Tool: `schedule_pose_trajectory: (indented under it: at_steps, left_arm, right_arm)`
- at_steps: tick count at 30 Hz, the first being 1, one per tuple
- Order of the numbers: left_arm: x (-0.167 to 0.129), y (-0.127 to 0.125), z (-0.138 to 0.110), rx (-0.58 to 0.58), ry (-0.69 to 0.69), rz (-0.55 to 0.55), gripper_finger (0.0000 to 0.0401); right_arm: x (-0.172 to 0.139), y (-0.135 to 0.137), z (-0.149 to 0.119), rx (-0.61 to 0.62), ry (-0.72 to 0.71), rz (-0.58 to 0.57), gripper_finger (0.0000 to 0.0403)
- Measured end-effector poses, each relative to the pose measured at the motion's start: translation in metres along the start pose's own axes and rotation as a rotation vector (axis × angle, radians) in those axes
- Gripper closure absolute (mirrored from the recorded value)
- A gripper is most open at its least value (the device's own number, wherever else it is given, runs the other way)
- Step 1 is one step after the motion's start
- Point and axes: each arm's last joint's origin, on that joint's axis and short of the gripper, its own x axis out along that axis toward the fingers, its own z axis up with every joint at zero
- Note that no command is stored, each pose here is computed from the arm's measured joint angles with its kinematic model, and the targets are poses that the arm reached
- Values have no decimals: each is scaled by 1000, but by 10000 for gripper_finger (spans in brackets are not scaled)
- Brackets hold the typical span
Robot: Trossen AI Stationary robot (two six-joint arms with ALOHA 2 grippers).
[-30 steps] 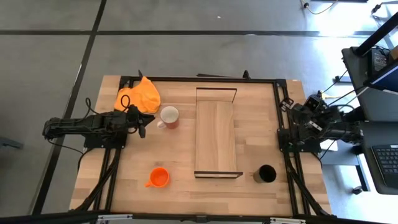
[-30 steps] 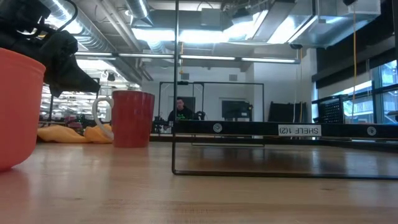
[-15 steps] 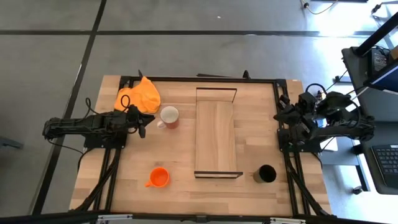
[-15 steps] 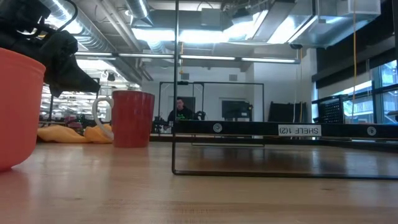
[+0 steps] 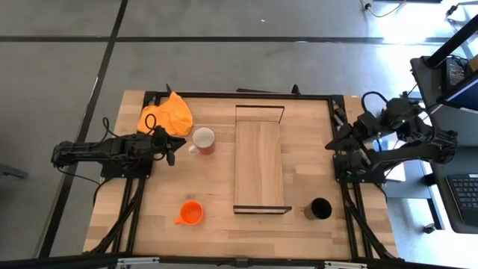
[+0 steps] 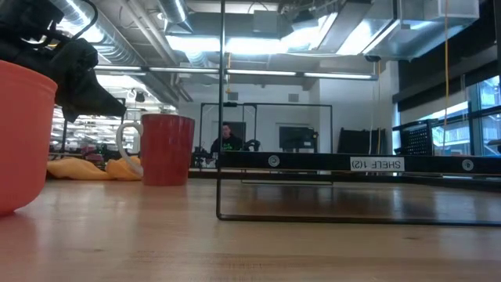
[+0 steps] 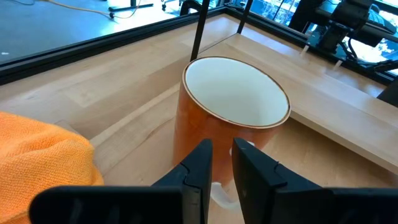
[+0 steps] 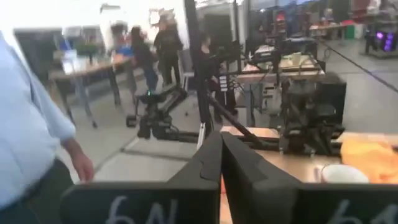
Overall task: Stack small to large cups/mugs on shelf
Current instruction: Put the black cup on the shelf
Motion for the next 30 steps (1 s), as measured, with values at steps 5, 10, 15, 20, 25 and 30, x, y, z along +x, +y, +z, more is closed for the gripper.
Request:
schedule_pose_trajectory:
  at_steps: [5, 10, 15, 20, 25, 30]
  left_arm:
    - [0, 0, 0, 0, 0, 0, 344]
    - [0, 0, 0, 0, 0, 0, 344]
    - [0, 0, 0, 0, 0, 0, 344]
    - [0, 0, 0, 0, 0, 0, 344]
    - [0, 0, 0, 0, 0, 0, 344]
    - [0, 0, 0, 0, 0, 0, 344]
  right_arm:
    - [6, -4, 7, -19, 332, -53, 394]
    - [5, -6, 7, 166, 704, -170, 394]
    - [4, -4, 8, 365, 865, -210, 394]
    - [2, -3, 6, 609, 881, -300, 394]
    - [5, -4, 8, 796, 830, -389, 394]
    - [8, -5, 11, 828, 781, -396, 394]
